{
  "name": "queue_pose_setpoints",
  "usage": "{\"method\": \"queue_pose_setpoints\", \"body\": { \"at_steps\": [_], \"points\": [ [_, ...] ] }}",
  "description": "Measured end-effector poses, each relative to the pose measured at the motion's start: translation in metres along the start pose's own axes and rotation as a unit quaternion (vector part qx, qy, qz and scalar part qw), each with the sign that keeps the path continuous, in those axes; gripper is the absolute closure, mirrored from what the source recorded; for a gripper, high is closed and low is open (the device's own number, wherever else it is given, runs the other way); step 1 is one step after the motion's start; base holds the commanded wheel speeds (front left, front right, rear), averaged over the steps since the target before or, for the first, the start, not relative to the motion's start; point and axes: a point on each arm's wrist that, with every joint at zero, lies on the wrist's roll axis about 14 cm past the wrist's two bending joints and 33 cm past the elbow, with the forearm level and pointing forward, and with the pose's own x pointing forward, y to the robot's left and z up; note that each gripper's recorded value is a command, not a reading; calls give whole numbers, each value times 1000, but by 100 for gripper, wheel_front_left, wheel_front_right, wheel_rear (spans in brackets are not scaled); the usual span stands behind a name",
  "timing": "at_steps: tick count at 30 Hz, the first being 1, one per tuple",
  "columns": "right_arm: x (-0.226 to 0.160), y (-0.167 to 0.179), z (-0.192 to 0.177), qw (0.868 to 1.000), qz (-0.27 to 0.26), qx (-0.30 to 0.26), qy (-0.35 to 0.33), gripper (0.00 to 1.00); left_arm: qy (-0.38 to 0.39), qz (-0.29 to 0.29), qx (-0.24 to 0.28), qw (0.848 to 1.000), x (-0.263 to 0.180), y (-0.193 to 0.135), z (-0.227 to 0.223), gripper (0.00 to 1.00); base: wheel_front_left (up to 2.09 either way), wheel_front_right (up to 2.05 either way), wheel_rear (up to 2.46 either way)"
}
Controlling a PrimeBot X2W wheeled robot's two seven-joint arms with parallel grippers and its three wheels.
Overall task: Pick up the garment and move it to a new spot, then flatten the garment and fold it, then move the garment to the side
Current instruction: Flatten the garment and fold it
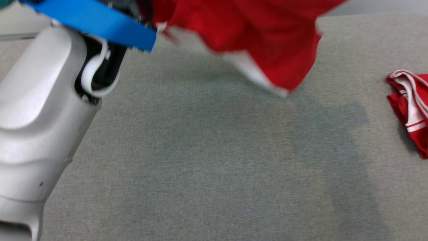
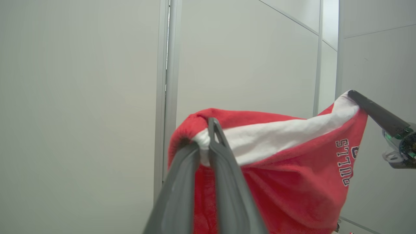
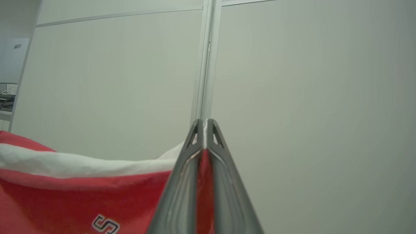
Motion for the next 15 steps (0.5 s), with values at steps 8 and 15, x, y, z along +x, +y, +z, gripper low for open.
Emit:
{"method": "queue_pose_setpoints", "body": {
  "at_steps": [8, 15],
  "points": [
    [-16, 17, -33, 999, -3, 33, 20, 100, 44, 35, -46, 997, -17, 13, -53, 100, 0, 0, 0],
    [-130, 33, -102, 980, -45, 96, 168, 100, 181, 108, -161, 964, -129, -19, -159, 100, 0, 0, 0]
  ]
}}
